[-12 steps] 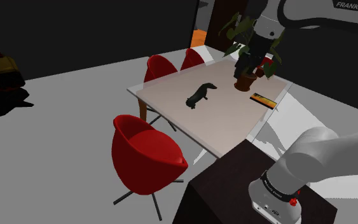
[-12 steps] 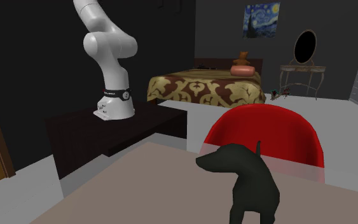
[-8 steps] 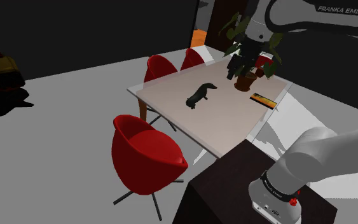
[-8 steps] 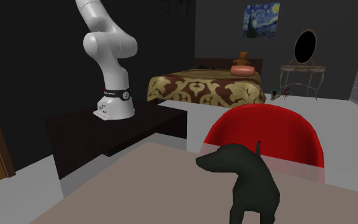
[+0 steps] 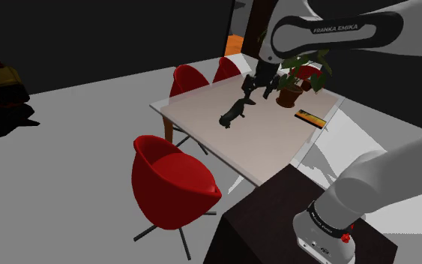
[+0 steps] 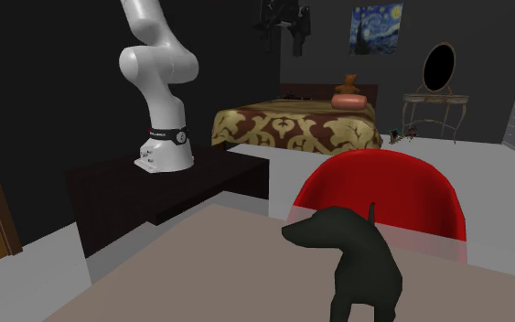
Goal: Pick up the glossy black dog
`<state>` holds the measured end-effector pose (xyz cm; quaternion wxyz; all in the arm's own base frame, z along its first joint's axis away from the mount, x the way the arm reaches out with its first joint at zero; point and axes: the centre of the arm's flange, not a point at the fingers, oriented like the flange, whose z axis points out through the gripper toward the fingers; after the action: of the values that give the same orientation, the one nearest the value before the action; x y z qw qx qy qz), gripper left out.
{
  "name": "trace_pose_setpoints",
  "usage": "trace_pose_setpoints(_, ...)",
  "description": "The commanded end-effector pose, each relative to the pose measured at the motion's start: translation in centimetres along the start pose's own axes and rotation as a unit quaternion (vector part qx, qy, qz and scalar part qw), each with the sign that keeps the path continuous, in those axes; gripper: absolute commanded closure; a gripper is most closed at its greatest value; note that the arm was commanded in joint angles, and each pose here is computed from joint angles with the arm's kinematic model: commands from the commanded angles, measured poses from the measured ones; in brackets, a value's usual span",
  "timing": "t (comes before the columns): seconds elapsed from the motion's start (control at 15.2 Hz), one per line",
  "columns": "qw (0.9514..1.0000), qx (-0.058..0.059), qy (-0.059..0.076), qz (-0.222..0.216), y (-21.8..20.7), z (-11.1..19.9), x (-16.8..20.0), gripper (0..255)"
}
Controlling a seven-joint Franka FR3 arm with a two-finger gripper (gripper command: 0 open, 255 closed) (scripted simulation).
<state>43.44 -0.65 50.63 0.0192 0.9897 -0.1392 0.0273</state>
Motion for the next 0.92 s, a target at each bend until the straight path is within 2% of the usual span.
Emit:
trace_pose_setpoints(0.0, 0.9996, -0.005, -0.003, 0.028, -0.7, 1.8, 1.9, 0)
trace_pose_setpoints(0.4, 0.9940, -0.021, -0.013, 0.107, -1.9, 7.6, 7.7, 0)
trace_pose_setpoints(0.59, 0.9887, -0.028, -0.018, 0.146, -2.0, 10.5, 10.6, 0)
trace_pose_setpoints(0.86, 0.9791, -0.039, -0.025, 0.198, -1.8, 14.5, 14.4, 0)
